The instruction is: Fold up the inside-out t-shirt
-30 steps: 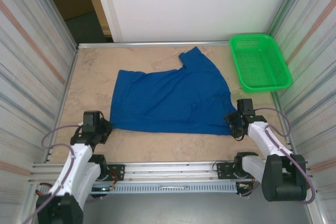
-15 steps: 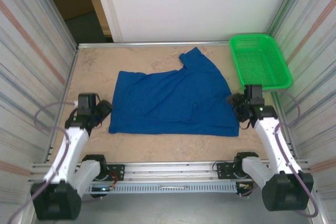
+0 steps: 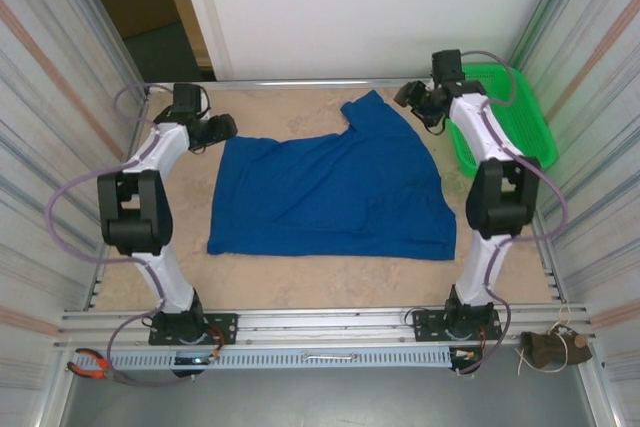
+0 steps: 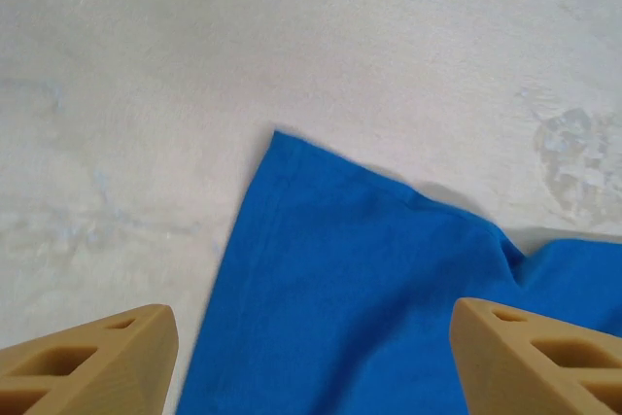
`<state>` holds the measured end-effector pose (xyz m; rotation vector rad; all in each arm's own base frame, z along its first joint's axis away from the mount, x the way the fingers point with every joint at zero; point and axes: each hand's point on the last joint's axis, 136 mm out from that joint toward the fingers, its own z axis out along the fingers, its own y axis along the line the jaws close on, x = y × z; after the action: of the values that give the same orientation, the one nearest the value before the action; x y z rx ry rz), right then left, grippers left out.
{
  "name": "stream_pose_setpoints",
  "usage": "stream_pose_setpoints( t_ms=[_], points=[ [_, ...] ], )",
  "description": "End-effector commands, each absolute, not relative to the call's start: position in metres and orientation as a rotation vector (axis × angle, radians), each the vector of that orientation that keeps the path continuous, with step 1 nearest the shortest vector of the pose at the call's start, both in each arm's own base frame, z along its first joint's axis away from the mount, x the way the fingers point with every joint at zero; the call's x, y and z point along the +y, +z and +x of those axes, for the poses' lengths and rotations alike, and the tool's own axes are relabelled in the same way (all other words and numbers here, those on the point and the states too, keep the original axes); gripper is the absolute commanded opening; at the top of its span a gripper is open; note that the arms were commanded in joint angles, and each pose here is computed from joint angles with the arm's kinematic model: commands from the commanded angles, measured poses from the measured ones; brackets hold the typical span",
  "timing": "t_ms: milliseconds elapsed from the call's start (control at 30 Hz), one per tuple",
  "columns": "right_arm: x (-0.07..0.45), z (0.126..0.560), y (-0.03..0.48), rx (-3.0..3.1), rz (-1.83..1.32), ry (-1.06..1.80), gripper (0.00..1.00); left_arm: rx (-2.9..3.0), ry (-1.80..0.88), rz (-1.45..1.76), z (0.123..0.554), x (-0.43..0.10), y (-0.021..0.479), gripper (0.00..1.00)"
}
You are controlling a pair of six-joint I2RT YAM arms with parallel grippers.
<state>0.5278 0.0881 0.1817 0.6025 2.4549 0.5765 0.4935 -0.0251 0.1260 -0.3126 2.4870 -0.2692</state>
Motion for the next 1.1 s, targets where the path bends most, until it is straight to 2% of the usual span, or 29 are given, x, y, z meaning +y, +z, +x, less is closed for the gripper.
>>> stream_pose_setpoints(
  t_ms=[0,200,233,433,800,1067],
  points=[
    [0.105,0.550,0.172,2.514,0.440,0.555,0.64,2.531,-0.250,-0.213,0.509,-0.024,0.119,0.74],
    [0.120,0.608,0.147,2.481,0.298,0.435,0.64,2.546,-0.275,-0.218,0.537,-0.028,0.105,0.75],
    [0.120,0.616,0.137,2.484,0.292,0.412,0.64,2.573,-0.281,-0.224,0.539,-0.029,0.090,0.74],
    [0.119,0.652,0.106,2.425,0.301,0.404,0.66,2.591,-0.293,-0.215,0.541,-0.030,0.079,0.74],
    [0.113,0.689,0.069,2.330,0.388,0.573,0.69,2.599,-0.344,-0.220,0.537,-0.036,0.076,0.75],
    [0.130,0.701,0.064,2.275,0.439,0.735,0.66,2.589,-0.380,-0.248,0.537,-0.036,0.077,0.74]
  ],
)
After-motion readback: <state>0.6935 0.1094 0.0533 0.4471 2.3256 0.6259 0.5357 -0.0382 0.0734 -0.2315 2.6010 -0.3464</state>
